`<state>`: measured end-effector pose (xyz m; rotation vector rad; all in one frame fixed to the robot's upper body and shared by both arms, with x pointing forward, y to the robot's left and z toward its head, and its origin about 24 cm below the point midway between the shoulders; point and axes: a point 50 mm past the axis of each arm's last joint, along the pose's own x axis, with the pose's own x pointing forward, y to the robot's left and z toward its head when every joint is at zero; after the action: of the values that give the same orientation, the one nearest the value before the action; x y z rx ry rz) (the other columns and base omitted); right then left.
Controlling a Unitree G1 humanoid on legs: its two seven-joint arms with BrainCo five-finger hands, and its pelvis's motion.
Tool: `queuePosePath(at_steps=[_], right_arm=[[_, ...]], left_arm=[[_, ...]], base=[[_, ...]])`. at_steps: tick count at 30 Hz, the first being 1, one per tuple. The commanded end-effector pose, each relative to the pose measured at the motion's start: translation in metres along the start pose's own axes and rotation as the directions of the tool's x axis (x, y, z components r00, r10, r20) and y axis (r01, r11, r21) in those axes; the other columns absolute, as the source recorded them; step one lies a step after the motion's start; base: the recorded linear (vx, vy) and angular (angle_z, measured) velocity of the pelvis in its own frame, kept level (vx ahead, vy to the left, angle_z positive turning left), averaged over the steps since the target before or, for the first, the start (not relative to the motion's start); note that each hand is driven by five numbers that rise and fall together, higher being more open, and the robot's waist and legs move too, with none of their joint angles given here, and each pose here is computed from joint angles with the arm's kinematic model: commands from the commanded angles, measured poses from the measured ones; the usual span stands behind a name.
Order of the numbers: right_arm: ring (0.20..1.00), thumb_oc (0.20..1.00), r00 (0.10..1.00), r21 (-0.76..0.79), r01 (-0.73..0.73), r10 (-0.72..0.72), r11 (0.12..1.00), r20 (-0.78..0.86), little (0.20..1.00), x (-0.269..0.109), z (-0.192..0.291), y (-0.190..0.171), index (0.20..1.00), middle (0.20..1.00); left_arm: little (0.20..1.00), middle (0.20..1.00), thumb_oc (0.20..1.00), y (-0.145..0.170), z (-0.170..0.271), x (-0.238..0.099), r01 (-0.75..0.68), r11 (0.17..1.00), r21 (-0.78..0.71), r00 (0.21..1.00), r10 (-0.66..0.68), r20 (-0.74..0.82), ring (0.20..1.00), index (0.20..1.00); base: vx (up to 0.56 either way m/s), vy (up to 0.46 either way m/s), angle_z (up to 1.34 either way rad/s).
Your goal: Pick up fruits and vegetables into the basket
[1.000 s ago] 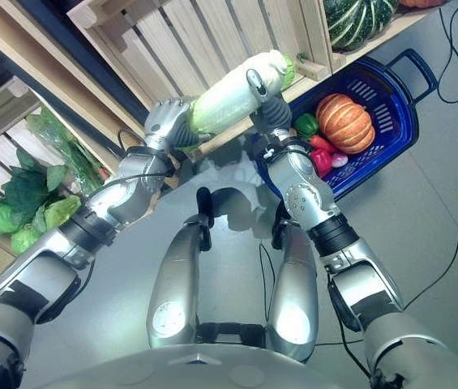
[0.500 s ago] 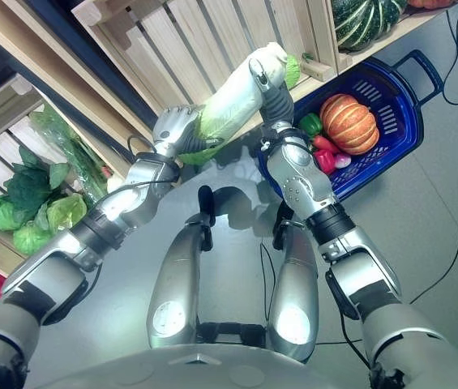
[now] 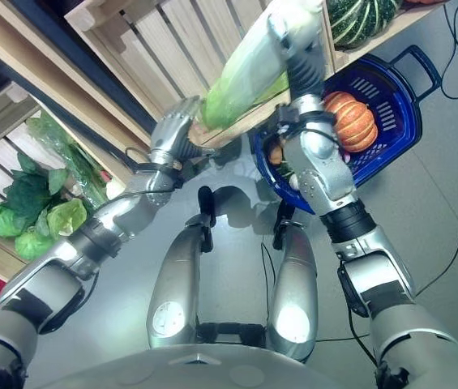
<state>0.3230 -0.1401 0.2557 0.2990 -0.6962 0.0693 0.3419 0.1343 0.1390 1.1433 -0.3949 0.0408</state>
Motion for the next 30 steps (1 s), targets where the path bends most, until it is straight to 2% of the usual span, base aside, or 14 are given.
queuePosePath(at_steps=[1, 3, 9, 14, 18, 22, 26, 30], right_arm=[[0.2, 0.2, 0.917, -0.056, 0.077, -0.048, 0.995, 0.396, 0.2, 0.0, 0.075, -0.013, 0.2, 0.2], [0.2, 0.2, 0.869, -0.122, 0.188, -0.107, 0.974, 0.482, 0.2, -0.007, 0.09, -0.029, 0.2, 0.2], [0.2, 0.2, 0.772, -0.264, 0.41, -0.178, 0.873, 0.61, 0.2, -0.017, 0.111, -0.052, 0.2, 0.2], [0.2, 0.2, 0.787, -0.422, 0.478, -0.162, 0.77, 0.595, 0.2, -0.01, 0.11, -0.063, 0.2, 0.2], [0.2, 0.2, 0.851, -0.514, 0.416, -0.122, 0.75, 0.511, 0.2, -0.002, 0.098, -0.062, 0.2, 0.2], [0.2, 0.2, 0.927, -0.591, 0.283, -0.057, 0.755, 0.37, 0.2, 0.011, 0.07, -0.053, 0.2, 0.2], [0.2, 0.2, 0.982, -0.539, 0.111, -0.01, 0.835, 0.186, 0.2, 0.021, 0.037, -0.049, 0.2, 0.2], [0.2, 0.2, 0.995, -0.45, 0.03, 0.015, 0.893, 0.096, 0.2, 0.026, 0.021, -0.049, 0.2, 0.2]], left_arm=[[1.0, 1.0, 1.0, 0.051, 0.002, 0.006, -0.198, 0.98, -0.038, 0.977, 0.2, 0.069, 1.0, 1.0], [1.0, 1.0, 1.0, 0.074, -0.004, 0.01, -0.264, 0.964, -0.005, 0.963, 0.264, 0.058, 1.0, 1.0], [1.0, 1.0, 1.0, 0.115, -0.017, 0.022, -0.397, 0.915, 0.07, 0.918, 0.397, 0.006, 1.0, 1.0], [1.0, 1.0, 1.0, 0.134, -0.018, 0.036, -0.444, 0.895, 0.041, 0.893, 0.446, -0.052, 1.0, 1.0], [1.0, 1.0, 1.0, 0.135, -0.012, 0.047, -0.458, 0.889, -0.028, 0.886, 0.453, -0.095, 1.0, 1.0], [1.0, 1.0, 1.0, 0.116, -0.011, 0.061, -0.433, 0.894, -0.112, 0.893, 0.41, -0.185, 1.0, 1.0], [1.0, 1.0, 1.0, 0.087, -0.022, 0.071, -0.395, 0.899, -0.189, 0.889, 0.323, -0.326, 1.0, 1.0], [1.0, 1.0, 1.0, 0.068, -0.035, 0.072, -0.366, 0.898, -0.245, 0.872, 0.239, -0.428, 1.0, 1.0]], base=[[0.0, 0.0, 0.0], [0.0, -0.029, -0.03], [-0.01, 0.006, -0.2], [-0.02, 0.041, -0.24], [-0.02, 0.066, -0.23], [0.01, 0.12, -0.2], [0.05, 0.131, -0.19], [0.03, 0.087, -0.18]])
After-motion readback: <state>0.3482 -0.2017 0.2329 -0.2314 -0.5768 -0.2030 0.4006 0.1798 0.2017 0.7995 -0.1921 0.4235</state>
